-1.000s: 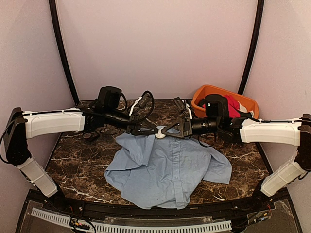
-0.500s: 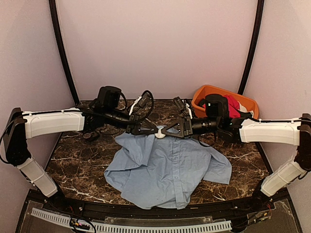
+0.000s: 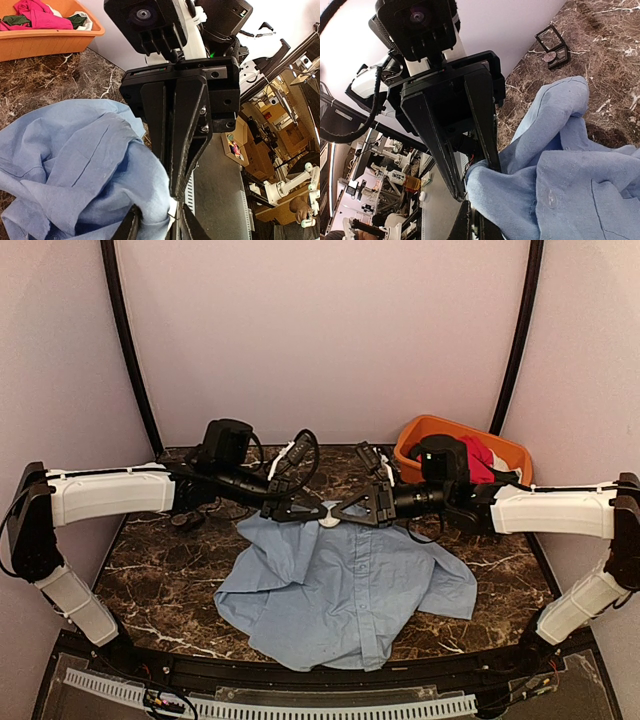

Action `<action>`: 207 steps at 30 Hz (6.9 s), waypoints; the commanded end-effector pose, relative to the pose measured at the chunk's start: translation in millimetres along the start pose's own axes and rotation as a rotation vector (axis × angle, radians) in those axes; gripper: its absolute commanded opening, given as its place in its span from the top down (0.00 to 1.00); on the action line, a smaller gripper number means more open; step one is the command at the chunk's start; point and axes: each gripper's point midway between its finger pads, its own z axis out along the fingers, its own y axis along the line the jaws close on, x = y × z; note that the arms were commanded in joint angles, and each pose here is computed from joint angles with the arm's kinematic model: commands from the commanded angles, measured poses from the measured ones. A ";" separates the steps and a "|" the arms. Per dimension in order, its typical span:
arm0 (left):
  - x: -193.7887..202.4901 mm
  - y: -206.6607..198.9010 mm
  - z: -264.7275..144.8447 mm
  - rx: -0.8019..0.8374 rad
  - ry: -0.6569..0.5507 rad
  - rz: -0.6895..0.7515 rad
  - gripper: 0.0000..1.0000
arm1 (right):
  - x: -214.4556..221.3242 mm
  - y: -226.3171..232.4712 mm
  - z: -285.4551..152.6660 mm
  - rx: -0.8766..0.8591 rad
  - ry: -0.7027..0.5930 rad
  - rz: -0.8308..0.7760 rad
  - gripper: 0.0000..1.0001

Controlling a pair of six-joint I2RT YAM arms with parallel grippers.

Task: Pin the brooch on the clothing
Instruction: Pin the brooch to the flattened clothing.

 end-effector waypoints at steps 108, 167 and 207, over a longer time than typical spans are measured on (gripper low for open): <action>16.8 -32.2 9.6 -0.031 0.097 0.182 0.78 | -22.6 -1.6 2.2 -0.011 -0.002 0.051 1.00; 38.4 -16.3 28.3 -0.184 0.226 0.231 0.76 | -32.3 -9.9 3.5 0.082 -0.007 0.072 1.00; 56.2 -6.0 30.4 -0.319 0.362 0.330 0.80 | -38.6 -3.6 3.1 0.071 -0.018 0.097 1.00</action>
